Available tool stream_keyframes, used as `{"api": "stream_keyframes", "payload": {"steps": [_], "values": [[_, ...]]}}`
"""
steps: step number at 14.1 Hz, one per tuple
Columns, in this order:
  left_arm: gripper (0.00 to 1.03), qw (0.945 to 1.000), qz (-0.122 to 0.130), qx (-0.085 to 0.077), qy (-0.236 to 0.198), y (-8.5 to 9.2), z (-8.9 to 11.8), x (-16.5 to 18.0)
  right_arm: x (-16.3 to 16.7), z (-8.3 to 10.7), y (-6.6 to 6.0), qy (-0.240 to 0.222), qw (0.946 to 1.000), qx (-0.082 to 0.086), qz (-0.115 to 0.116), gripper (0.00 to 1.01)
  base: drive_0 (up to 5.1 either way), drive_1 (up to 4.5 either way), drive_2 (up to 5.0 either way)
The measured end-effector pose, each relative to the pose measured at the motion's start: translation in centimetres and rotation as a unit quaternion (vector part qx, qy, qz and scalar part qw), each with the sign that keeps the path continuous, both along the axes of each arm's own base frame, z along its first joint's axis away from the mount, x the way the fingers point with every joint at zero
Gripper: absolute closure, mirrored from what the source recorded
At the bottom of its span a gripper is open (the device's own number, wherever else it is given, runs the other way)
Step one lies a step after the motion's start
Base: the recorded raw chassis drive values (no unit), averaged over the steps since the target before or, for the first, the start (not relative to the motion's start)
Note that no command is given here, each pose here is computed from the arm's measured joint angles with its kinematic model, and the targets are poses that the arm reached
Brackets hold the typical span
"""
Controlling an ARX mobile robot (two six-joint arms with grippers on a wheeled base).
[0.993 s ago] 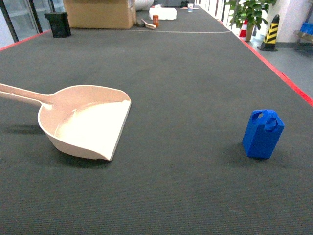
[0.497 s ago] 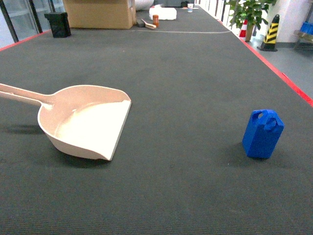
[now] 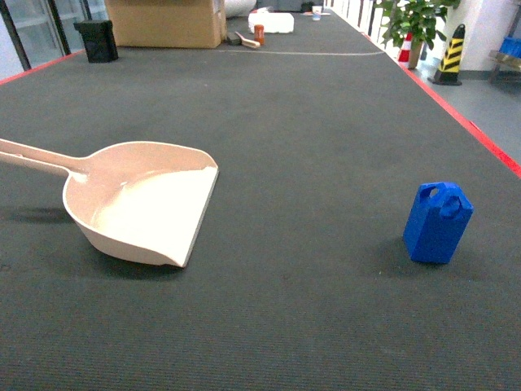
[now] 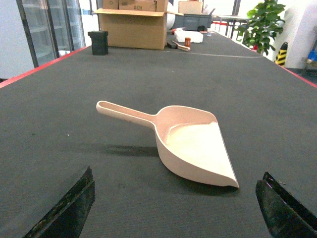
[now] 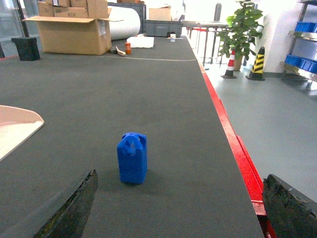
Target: Place part in tray to right shelf
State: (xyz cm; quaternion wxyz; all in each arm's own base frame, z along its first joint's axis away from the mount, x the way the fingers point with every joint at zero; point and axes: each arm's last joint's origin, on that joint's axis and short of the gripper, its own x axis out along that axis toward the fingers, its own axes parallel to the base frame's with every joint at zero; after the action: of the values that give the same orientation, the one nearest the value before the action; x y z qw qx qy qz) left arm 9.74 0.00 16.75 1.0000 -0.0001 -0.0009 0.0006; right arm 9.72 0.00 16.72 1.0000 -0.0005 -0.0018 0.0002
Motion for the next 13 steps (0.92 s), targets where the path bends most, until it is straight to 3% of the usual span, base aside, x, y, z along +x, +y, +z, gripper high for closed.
{"api": "stream_keyframes", "payload": {"steps": [9, 10, 11, 12, 13], "values": [[0.05, 1.0000, 0.003, -0.002, 0.004, 0.0, -0.1, 0.0, 0.0, 0.0, 0.0, 0.000, 1.0000, 0.000, 0.000, 0.03, 0.0, 0.00, 0.0], [0.05, 0.9965, 0.050, -0.021, 0.064, -0.3, -0.3, 0.2, 0.0, 0.0, 0.0, 0.000, 1.0000, 0.000, 0.000, 0.03, 0.0, 0.00, 0.0], [0.05, 0.9908, 0.090, -0.049, 0.089, -0.2, -0.4, 0.9, 0.0, 0.0, 0.0, 0.000, 1.0000, 0.000, 0.000, 0.03, 0.0, 0.00, 0.0], [0.05, 0.9852, 0.112, -0.097, 0.085, 0.0, -0.5, 1.7, 0.0, 0.0, 0.0, 0.000, 1.0000, 0.000, 0.000, 0.03, 0.0, 0.00, 0.0], [0.05, 0.9827, 0.101, -0.136, 0.075, -0.1, -0.1, 2.6, 0.0, 0.0, 0.0, 0.000, 1.0000, 0.000, 0.000, 0.03, 0.0, 0.00, 0.0]]}}
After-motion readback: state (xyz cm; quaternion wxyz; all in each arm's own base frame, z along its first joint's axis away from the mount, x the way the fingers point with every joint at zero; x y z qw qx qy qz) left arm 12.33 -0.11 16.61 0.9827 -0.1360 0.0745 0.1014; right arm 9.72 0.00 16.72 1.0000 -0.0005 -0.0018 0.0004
